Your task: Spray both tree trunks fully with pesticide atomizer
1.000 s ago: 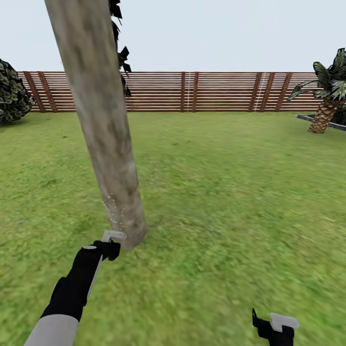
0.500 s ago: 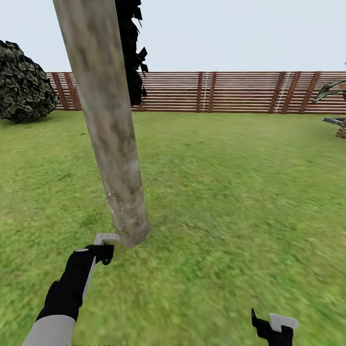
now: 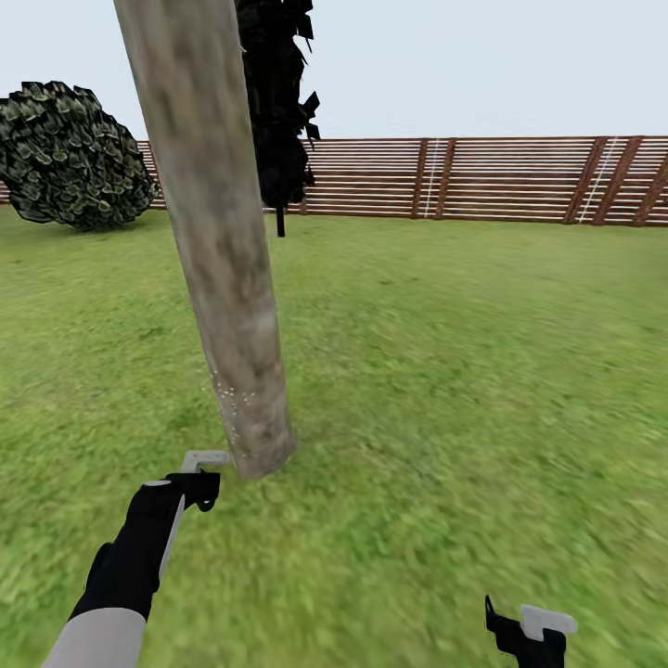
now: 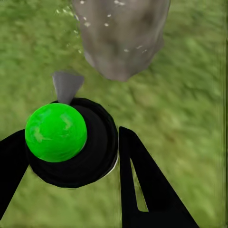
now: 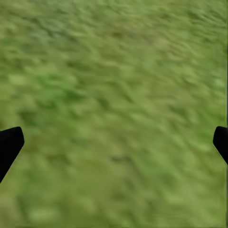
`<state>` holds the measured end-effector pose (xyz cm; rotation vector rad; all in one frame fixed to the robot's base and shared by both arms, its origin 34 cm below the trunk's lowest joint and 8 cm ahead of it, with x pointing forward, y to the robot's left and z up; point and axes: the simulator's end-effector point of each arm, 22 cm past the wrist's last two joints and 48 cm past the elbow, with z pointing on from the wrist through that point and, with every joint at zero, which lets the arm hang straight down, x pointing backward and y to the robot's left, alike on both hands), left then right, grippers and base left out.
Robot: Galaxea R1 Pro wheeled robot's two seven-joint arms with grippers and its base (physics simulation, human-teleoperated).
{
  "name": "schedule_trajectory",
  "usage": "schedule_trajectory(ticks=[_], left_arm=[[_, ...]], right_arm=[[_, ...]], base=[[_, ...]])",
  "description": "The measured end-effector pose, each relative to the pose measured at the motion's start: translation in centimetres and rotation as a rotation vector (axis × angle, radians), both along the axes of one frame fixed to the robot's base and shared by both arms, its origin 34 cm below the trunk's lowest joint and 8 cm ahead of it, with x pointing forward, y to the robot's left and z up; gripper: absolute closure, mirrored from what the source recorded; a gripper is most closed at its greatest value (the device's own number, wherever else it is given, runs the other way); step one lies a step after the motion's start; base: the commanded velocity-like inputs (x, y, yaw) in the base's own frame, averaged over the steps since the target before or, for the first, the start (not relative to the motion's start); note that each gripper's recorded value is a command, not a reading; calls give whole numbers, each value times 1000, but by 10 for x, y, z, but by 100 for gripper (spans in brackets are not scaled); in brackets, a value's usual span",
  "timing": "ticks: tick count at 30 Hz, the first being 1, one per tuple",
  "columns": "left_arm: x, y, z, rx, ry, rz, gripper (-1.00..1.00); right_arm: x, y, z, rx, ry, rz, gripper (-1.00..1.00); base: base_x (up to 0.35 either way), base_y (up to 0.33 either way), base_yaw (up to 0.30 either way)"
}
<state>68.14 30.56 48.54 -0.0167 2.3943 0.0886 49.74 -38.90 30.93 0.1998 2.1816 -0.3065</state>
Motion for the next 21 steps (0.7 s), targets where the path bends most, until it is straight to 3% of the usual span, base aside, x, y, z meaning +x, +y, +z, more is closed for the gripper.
schedule_trajectory(ticks=[8, 21], left_arm=[[0, 0, 0, -1, 0, 0, 100], [1, -1, 1, 0, -2, -2, 100]], right_arm=[[0, 0, 0, 0, 0, 2, -100], [0, 1, 0, -1, 1, 3, -100]], base=[[222, -208, 26], [59, -255, 263]])
